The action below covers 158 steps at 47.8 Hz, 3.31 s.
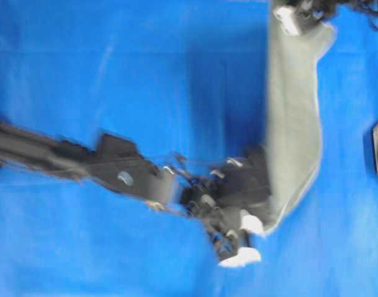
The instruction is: Fold a large towel.
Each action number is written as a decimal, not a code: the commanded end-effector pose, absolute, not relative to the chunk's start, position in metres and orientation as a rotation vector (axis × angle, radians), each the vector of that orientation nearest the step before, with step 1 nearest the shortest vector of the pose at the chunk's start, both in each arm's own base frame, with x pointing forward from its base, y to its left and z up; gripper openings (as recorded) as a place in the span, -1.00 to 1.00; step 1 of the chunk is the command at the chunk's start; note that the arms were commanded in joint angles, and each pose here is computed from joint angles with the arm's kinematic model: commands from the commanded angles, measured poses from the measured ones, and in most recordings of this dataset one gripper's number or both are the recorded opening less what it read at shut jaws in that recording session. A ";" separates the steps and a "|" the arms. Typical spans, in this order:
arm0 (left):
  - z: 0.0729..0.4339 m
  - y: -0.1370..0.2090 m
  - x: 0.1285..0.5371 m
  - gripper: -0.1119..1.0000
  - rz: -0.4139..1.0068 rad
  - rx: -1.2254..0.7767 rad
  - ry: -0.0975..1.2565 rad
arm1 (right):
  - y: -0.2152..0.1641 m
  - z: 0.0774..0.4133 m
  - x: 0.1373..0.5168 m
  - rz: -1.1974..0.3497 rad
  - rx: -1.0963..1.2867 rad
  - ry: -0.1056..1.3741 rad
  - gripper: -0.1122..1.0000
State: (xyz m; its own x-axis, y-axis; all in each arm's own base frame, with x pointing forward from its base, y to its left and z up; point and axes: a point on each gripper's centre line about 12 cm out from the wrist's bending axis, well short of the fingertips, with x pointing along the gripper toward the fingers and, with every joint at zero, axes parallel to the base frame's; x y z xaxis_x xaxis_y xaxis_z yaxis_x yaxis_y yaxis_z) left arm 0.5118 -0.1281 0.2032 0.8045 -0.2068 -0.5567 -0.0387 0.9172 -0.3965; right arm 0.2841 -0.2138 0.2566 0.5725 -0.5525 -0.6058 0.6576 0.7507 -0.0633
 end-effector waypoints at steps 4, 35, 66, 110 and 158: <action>0.193 -0.140 0.452 -0.71 -0.088 -0.578 0.636 | -0.241 0.244 0.337 -0.671 0.155 0.625 -0.74; 0.131 -0.110 0.400 -0.71 0.028 -0.732 0.693 | -0.241 0.205 0.400 -0.518 0.007 0.640 -0.74; 0.238 -0.063 0.368 0.58 0.018 -0.542 0.623 | -0.182 0.273 0.353 -0.432 -0.176 0.527 0.35; 0.202 0.200 0.357 0.58 0.500 -0.092 0.449 | -0.191 0.207 0.232 -0.681 0.182 0.603 0.35; 0.085 0.267 0.397 -0.73 0.546 -0.181 0.746 | -0.257 0.097 0.256 -0.725 0.323 0.836 -0.73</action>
